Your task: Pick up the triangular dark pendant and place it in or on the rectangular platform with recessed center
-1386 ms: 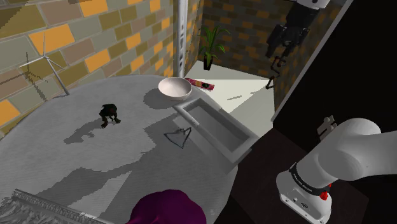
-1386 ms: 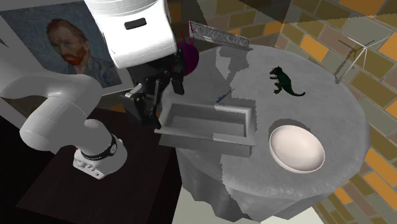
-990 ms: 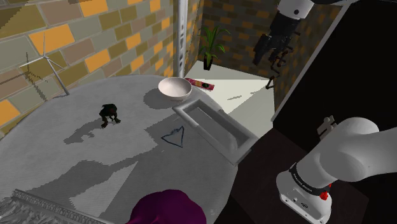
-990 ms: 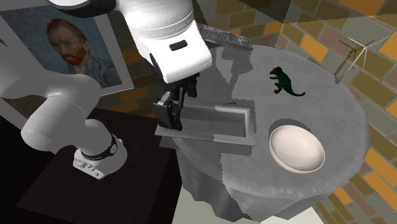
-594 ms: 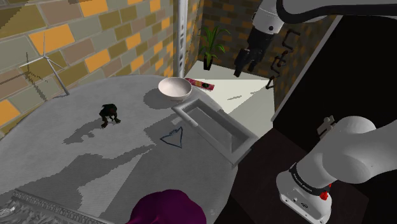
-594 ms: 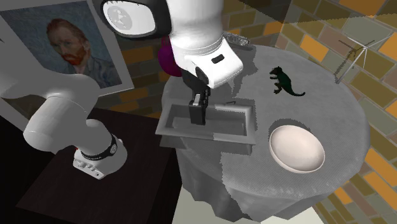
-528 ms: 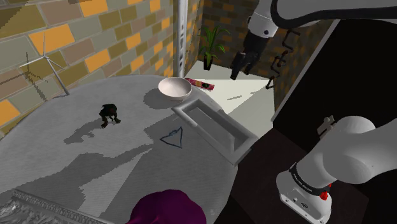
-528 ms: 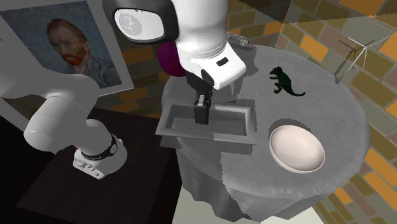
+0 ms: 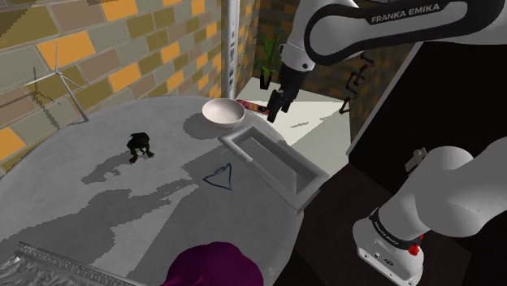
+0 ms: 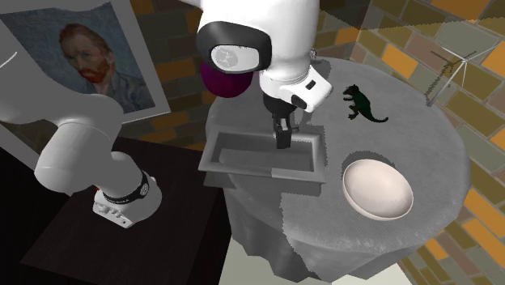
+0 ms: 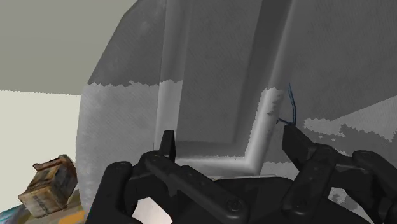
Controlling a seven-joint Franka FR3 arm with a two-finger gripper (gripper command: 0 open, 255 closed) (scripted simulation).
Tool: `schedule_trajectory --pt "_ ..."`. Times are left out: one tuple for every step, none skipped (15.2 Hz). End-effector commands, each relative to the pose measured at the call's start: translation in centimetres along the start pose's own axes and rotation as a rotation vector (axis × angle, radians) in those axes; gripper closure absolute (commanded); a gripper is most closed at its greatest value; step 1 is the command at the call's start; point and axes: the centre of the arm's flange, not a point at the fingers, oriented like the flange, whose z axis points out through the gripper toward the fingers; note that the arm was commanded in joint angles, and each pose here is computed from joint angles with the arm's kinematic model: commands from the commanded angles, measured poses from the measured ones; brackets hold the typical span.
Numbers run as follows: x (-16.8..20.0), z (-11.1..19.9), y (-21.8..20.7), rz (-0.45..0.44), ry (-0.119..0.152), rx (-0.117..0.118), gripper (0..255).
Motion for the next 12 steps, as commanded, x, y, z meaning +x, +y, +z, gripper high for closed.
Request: schedule_trajectory --pt "1.1 1.9 -1.4 -0.053 -0.007 0.012 0" --pt "1.5 2.8 -2.1 -0.079 -0.011 0.018 0" --pt "2.0 3.7 -2.9 -0.105 -0.015 0.024 0" --pt "2.4 4.6 -3.8 -0.131 -0.02 0.03 0" --pt "2.8 5.5 -4.6 -0.157 -0.024 0.036 0" --pt "3.1 6.4 -5.4 -0.182 -0.028 0.042 0" --pt "3.5 7.3 -6.3 -0.208 -0.032 0.048 0" --pt "3.8 8.2 -7.2 -0.234 -0.036 0.055 0" --pt "4.1 9.1 -8.1 -0.26 -0.04 0.061 0" --pt "4.3 10.0 -9.0 -0.286 -0.044 0.067 0" --pt "4.6 10.9 -9.9 -0.311 -0.048 0.073 0" --pt "4.8 11.8 -10.8 -0.337 -0.052 0.079 0"
